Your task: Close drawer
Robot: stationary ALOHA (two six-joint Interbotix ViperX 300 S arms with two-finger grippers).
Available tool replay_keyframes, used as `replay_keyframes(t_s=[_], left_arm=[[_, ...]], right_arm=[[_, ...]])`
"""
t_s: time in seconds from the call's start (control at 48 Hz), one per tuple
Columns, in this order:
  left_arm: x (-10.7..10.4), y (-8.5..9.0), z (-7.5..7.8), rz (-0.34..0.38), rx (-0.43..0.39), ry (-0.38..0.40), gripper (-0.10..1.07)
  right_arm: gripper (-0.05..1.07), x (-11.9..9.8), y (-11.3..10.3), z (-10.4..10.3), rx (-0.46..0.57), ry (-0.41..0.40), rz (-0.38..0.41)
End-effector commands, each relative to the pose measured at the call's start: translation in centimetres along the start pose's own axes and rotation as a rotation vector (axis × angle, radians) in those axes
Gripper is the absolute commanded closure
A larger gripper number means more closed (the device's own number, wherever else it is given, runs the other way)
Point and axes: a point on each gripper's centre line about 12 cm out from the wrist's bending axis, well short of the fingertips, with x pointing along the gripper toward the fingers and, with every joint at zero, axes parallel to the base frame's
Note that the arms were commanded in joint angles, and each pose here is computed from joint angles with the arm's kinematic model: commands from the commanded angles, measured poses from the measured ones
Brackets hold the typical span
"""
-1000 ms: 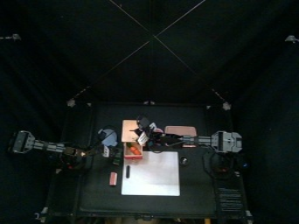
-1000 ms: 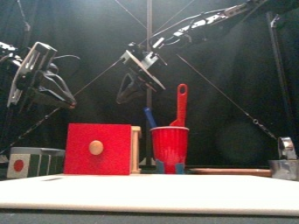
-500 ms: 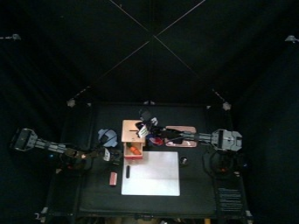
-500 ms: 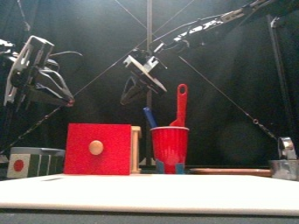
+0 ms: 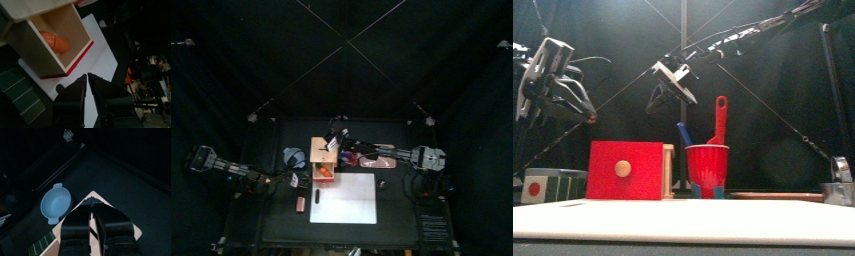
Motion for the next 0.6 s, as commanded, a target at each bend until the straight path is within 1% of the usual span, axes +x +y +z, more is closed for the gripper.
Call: replay_keyframes(t_s=[0.0,0.188,0.312,0.396,0.479,0.583], left_arm=[[0.3,-1.1,0.1,-0.023,0.011,0.000,0.42],[0.7,-1.8,-0.7,-0.033,0.047,0.030,0.42],[1.2,-2.3,-1.3,-0.031,0.061,0.052,0.42],[1.6,-2.6,-1.6,-0.027,0.065,0.065,0.42],[2.0,-2.7,-1.7,-0.020,0.067,0.073,0.42],[2.5,-2.7,-1.9,-0.003,0.061,0.079,0.42]], right_arm=[[0.65,-0.8,0.2,2.5,0.016,-0.062,0.028],[0.65,-0.3,-1.5,3.7,0.073,-0.078,0.003],[0.65,0.3,-3.1,3.9,0.097,-0.078,-0.025],[0.65,1.1,-4.5,3.6,0.122,-0.066,-0.055],[0.65,2.4,-6.2,3.1,0.143,-0.050,-0.088],[0.65,3.7,-7.5,2.5,0.168,-0.035,-0.113]])
